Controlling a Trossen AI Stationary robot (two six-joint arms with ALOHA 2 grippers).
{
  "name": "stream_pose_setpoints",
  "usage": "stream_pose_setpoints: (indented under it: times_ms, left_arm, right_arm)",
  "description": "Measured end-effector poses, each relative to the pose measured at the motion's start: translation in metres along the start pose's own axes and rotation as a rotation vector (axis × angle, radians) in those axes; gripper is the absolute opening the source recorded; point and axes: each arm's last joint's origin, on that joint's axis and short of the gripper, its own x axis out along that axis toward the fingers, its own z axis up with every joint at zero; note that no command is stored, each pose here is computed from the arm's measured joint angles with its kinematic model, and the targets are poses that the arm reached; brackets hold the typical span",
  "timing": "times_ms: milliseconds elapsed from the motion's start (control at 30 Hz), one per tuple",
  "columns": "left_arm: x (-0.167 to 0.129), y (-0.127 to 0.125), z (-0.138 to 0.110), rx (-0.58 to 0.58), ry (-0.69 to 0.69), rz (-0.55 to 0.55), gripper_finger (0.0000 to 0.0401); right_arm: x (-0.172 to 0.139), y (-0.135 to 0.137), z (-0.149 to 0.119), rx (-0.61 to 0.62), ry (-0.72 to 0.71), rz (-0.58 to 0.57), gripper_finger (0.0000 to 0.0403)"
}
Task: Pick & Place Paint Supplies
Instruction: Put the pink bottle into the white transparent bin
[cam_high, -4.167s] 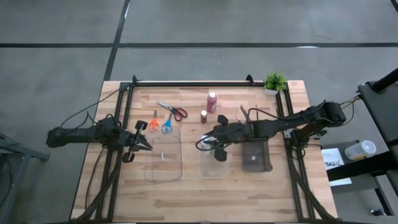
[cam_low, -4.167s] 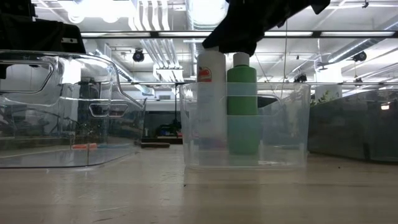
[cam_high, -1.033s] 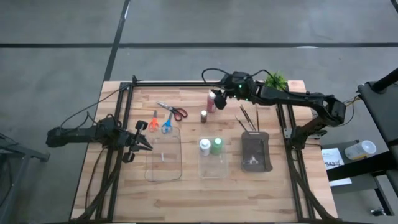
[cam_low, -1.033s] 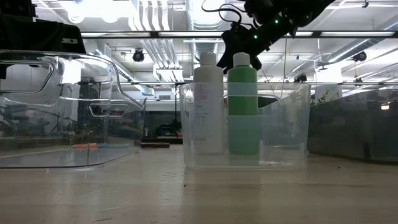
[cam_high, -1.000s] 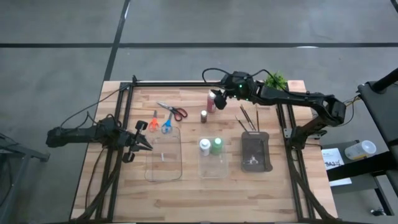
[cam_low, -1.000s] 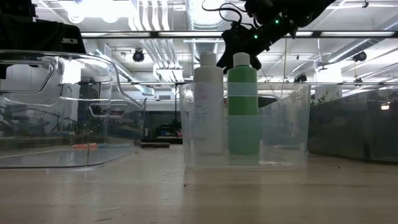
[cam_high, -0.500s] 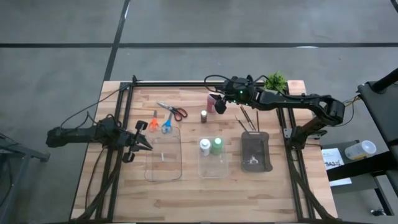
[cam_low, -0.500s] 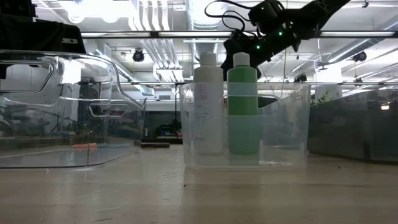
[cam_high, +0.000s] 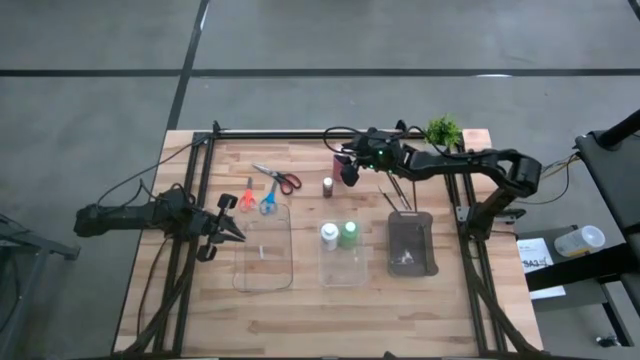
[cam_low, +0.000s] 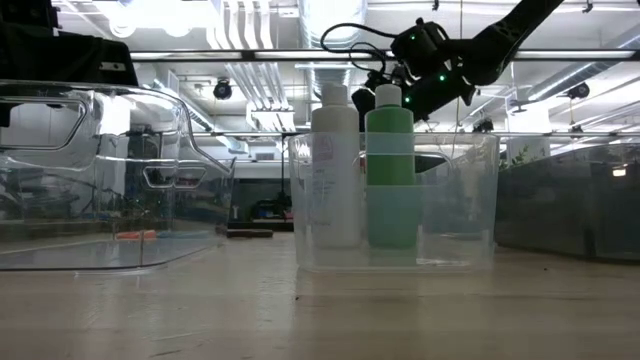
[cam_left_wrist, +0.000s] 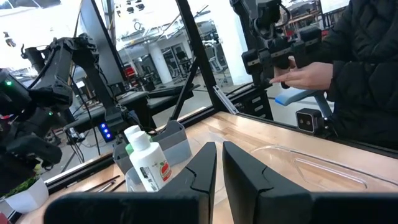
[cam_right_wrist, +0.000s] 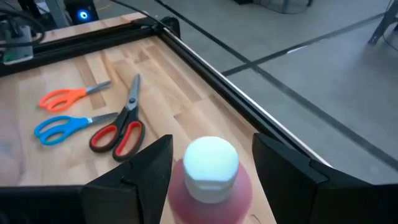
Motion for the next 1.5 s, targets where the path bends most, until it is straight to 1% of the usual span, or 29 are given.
stream_pose_setpoints:
  times_ms: [267, 400, 500, 700, 767, 967, 1100, 1267, 1500]
  left_arm:
    - [0.0000, 0.0000, 0.0001, 0.000, -0.001, 0.000, 0.0036]
    - [0.0000, 0.0000, 0.0001, 0.000, -0.001, 0.000, 0.0036]
    - [0.0000, 0.0000, 0.0001, 0.000, 0.000, 0.000, 0.0036]
    - [0.0000, 0.0000, 0.0001, 0.000, -0.001, 0.000, 0.0035]
    - [0.0000, 0.0000, 0.0001, 0.000, 0.000, 0.000, 0.0035]
    - [0.0000, 0.0000, 0.0001, 0.000, 0.000, 0.000, 0.0035]
    - [0.0000, 0.0000, 0.0001, 0.000, -0.001, 0.000, 0.0035]
    - [0.0000, 0.0000, 0.0000, 0.000, 0.000, 0.000, 0.0035]
    - [0.0000, 0.0000, 0.0001, 0.000, 0.000, 0.000, 0.0035]
  right_arm:
    - [0.0044, -0.0004, -0.0052, 0.001, 0.024, 0.004, 0.0216]
    - [0.0077, -0.0004, -0.0090, 0.002, 0.039, 0.004, 0.0205]
    - [0.0079, -0.0003, -0.0090, 0.002, 0.038, 0.003, 0.0184]
    - [0.0079, -0.0002, -0.0088, 0.001, 0.037, 0.005, 0.0122]
    - [0.0079, -0.0003, -0.0087, 0.001, 0.036, 0.005, 0.0111]
    - [0.0079, -0.0004, -0.0087, 0.010, 0.036, 0.003, 0.0111]
    - [0.0078, -0.0004, -0.0086, 0.014, 0.036, 0.001, 0.0123]
    - [0.0078, -0.0005, -0.0087, 0.014, 0.036, -0.001, 0.0111]
    - [0.0077, -0.0005, -0.0086, 0.015, 0.036, -0.001, 0.0111]
